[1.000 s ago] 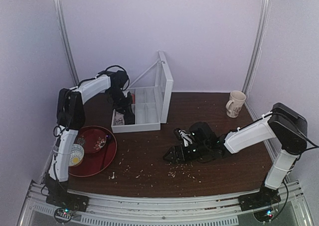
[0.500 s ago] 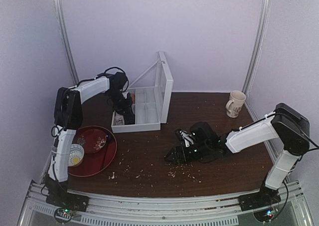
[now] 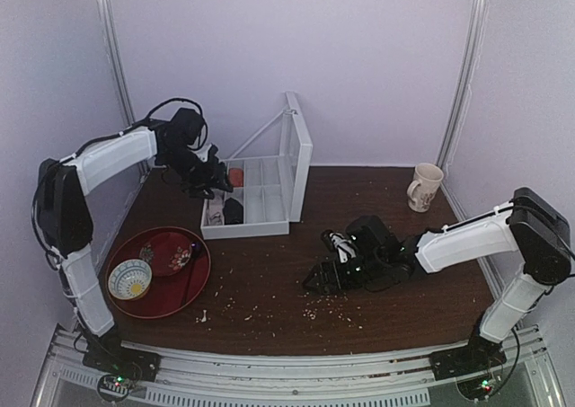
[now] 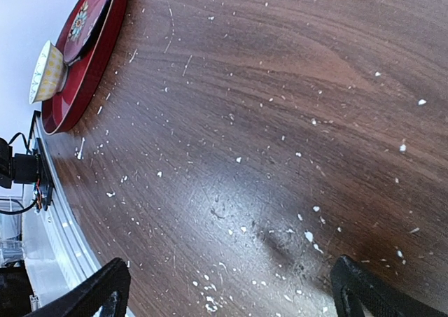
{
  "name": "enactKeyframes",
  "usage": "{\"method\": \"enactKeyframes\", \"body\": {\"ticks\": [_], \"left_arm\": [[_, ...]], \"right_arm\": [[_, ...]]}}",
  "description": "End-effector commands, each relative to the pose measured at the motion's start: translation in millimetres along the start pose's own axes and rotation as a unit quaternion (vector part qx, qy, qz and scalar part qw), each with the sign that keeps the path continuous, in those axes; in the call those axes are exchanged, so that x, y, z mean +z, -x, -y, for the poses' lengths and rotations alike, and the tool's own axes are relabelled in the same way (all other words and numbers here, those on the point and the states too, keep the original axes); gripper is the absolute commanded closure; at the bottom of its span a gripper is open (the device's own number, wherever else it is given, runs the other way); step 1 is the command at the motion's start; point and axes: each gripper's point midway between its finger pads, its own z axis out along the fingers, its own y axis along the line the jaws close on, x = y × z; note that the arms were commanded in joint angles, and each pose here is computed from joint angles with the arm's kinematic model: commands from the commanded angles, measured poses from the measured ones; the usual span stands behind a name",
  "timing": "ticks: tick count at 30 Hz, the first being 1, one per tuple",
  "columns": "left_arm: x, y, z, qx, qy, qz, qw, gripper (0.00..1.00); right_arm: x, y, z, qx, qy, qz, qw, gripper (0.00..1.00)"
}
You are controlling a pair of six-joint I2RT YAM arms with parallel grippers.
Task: Roll the underwear
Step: Reset both arms
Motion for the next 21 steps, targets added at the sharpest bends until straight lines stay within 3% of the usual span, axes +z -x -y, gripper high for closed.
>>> {"method": "enactKeyframes", "body": {"ticks": [1, 3, 4, 12, 21], "left_arm": [[-27.7, -1.1, 16.7, 0.024, -0.035, 0.052, 0.998, 0.15], [-36.7, -7.5, 17.6, 0.029, -0.041, 0.063, 0.997, 0.03], [-41.1, -10.6, 17.9, 0.031, -0.044, 0.069, 0.996, 0.02], [-60.8, -38.5, 9.2, 0.058, -0.041, 0.113, 0.991, 0.03], [-58.0, -54.5, -0.3, 0.059, -0.035, 0.105, 0.992, 0.02]], "right_arm": [[-18.4, 20.1, -4.6, -0.015, -0.023, 0.024, 0.999, 0.0], [-24.4, 26.4, -4.0, -0.017, -0.038, 0.03, 0.999, 0.0], [-27.2, 28.8, -4.7, -0.018, -0.041, 0.032, 0.998, 0.0], [-54.3, 54.3, -8.9, -0.012, -0.056, 0.077, 0.995, 0.0], [-71.5, 69.0, -11.2, -0.019, -0.077, 0.099, 0.992, 0.0]]}}
